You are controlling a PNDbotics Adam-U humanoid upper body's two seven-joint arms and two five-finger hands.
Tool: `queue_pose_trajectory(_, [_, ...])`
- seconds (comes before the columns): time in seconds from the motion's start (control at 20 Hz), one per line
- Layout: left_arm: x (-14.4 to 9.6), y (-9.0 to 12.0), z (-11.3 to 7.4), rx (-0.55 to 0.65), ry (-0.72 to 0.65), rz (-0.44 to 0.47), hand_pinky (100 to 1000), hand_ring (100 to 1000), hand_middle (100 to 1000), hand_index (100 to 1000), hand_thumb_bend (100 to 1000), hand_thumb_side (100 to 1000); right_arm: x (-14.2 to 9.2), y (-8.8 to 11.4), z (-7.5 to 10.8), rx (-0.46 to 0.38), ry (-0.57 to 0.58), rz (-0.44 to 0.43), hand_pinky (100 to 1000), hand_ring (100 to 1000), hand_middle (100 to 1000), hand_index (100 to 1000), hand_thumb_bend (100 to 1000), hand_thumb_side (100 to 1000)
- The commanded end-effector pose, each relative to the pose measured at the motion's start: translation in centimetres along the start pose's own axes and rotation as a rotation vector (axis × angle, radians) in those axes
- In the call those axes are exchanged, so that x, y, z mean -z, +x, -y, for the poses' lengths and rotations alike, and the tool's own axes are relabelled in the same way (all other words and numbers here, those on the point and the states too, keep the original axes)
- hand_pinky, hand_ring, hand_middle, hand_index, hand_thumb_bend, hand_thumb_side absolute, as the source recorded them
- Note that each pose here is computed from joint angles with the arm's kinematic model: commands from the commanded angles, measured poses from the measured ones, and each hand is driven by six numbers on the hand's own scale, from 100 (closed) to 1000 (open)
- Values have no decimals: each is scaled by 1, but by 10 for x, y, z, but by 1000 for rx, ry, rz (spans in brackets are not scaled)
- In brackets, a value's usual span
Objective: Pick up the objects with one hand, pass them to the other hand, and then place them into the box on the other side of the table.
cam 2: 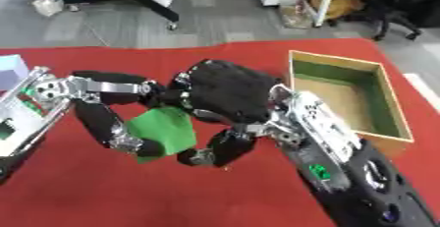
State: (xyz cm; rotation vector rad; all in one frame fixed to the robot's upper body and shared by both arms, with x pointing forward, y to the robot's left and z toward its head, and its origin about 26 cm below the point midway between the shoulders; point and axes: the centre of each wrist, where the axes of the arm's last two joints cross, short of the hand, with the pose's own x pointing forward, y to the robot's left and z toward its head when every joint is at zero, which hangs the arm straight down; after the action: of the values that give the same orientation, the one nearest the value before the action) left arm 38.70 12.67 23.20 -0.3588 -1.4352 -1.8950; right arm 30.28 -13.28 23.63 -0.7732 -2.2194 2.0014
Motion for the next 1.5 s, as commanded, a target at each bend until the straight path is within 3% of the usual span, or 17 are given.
queue_pose_trajectory(0.05, [1, 13, -8, 27, 0, 30, 729, 707, 639, 712, 380, 511, -2, -4, 5, -32, -24, -40, 489, 353, 334, 431, 359, 100])
queue_pose_trajectory(0.2, [1, 13, -8, 29, -1, 31, 730, 708, 644, 717, 392, 521, -1, -4, 4, -30, -40, -50, 490, 352, 335, 411, 352, 100])
queue_pose_trajectory(0.4, [0, 12, -8, 32, -1, 29, 731, 722, 672, 743, 480, 568, -1, -4, 3, -29, -47, -53, 494, 354, 335, 397, 352, 100])
queue_pose_trajectory(0.6, [1, 12, -8, 54, -5, 39, 760, 771, 741, 812, 661, 658, -1, -4, 3, -26, -53, -56, 497, 354, 334, 390, 352, 100])
queue_pose_trajectory(1.05, [2, 10, -7, 113, -21, 72, 818, 854, 852, 894, 848, 592, -1, -5, 5, -30, -61, -58, 505, 357, 332, 380, 350, 100])
queue_pose_trajectory(1.5, [-16, 5, -18, 165, 14, 69, 826, 862, 863, 904, 865, 570, -8, -10, 11, -56, -72, -83, 512, 363, 331, 377, 353, 100])
